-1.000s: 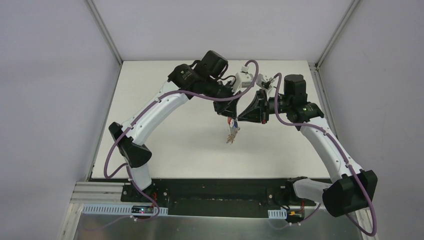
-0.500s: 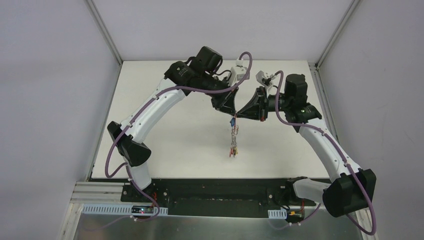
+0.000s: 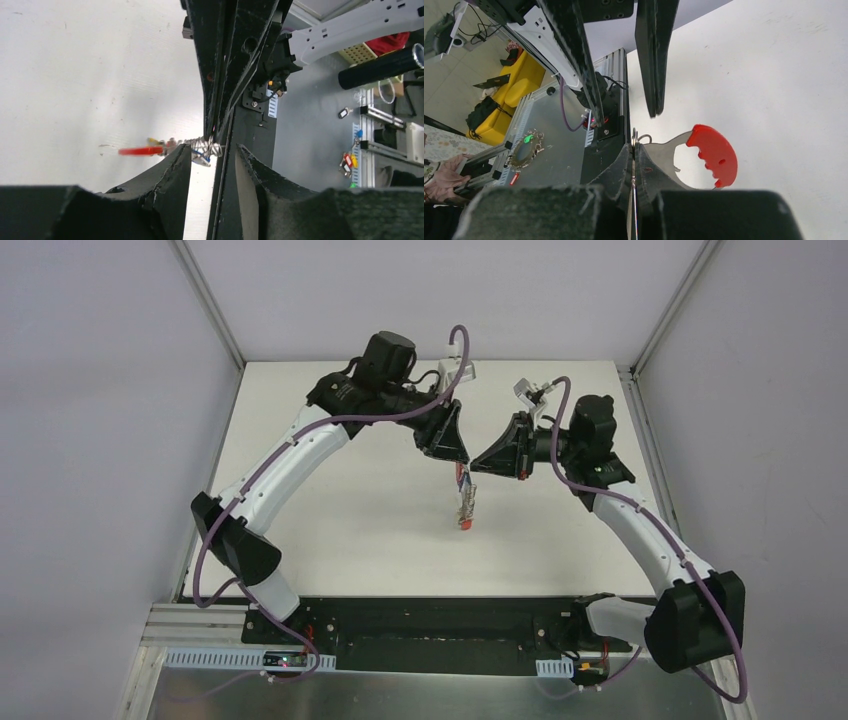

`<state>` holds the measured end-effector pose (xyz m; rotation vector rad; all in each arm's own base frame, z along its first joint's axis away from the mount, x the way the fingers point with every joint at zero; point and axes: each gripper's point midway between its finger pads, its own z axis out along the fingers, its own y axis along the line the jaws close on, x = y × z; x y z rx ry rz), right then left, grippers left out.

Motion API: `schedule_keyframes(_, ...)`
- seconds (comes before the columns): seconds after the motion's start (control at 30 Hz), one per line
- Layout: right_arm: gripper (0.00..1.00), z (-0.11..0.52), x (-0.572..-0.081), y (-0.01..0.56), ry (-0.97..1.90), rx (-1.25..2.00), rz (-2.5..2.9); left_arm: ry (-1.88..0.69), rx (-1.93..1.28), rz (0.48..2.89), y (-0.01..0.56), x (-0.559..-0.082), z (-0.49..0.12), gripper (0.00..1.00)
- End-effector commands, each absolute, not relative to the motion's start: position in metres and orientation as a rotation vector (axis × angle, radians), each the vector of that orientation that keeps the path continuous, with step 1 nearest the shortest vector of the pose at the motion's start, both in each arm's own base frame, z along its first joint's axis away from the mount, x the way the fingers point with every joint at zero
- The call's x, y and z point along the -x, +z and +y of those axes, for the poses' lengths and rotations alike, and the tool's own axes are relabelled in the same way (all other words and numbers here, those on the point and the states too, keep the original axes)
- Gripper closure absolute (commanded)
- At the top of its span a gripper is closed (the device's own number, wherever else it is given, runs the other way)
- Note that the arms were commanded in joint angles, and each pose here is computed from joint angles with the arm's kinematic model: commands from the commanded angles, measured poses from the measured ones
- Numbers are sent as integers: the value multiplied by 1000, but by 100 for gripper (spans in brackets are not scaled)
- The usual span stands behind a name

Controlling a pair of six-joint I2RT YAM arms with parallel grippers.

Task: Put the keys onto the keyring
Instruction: Adjust the key on the keyring.

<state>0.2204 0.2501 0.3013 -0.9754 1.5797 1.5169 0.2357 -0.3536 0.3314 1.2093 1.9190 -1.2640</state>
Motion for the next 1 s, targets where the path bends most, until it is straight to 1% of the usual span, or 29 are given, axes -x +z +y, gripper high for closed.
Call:
schedule_keyframes(0.0, 100, 249, -227, 324, 1537, 923, 1500, -1367, -1110, 1780, 370, -238, -347, 60)
schedule_keyframes(0.2, 100, 248, -237, 329, 1579, 826, 1487, -1379, -1016, 1804, 360, -251, -341, 58)
schedule_keyframes(0.5, 100, 246, -248, 334, 1640, 684, 1472, -1474, -950, 1791, 357, -259, -351, 58)
schedule_keyframes(0.73, 100, 242, -251, 336, 1661, 619, 1457, -1510, -932, 1798, 354, -261, -355, 62)
schedule_keyframes(0.97, 100, 238, -253, 341, 1678, 569, 1428, -1566, -916, 1780, 355, -261, -359, 63)
